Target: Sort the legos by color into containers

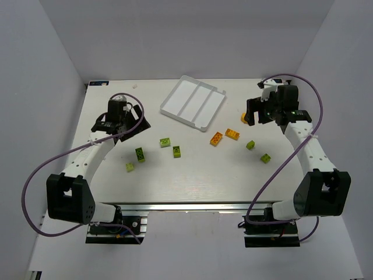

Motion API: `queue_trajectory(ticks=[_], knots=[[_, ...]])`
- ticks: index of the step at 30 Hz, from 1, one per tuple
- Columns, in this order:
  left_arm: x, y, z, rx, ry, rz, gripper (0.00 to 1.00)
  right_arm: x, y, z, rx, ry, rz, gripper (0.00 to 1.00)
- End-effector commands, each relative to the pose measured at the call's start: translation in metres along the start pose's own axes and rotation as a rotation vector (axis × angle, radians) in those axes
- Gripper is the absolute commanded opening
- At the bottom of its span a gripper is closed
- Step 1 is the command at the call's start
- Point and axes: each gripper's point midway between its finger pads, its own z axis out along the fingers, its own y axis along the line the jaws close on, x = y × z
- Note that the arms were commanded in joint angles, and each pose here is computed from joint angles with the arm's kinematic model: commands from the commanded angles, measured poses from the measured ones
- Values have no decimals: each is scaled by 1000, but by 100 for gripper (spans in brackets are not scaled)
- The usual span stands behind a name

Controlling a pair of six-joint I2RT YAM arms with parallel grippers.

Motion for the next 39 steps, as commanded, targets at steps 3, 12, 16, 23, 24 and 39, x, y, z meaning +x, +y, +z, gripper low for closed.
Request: queue_trajectory(ticks=[3,12,16,23,24,39], knots=[[-19,-1,4,-42,-57,-41,98,-12,16,-6,-106,-61,-213,89],[-26,13,43,-141,-54,-101,69,5,64,-1,-380,-27,-372,89],[-26,18,65,-193,-23,-113,53,-10,84,-7,-425,-142,-322,76],[-38,24,111,-294,25,-98,80,-5,92,-2,-438,-142,-290,61],[-44,21,122,-296,29,-98,80,-4,95,-2,-442,-139,-294,70],[-50,45,176,-496,98,-65,70,4,87,-1,-397,-128,-316,73]])
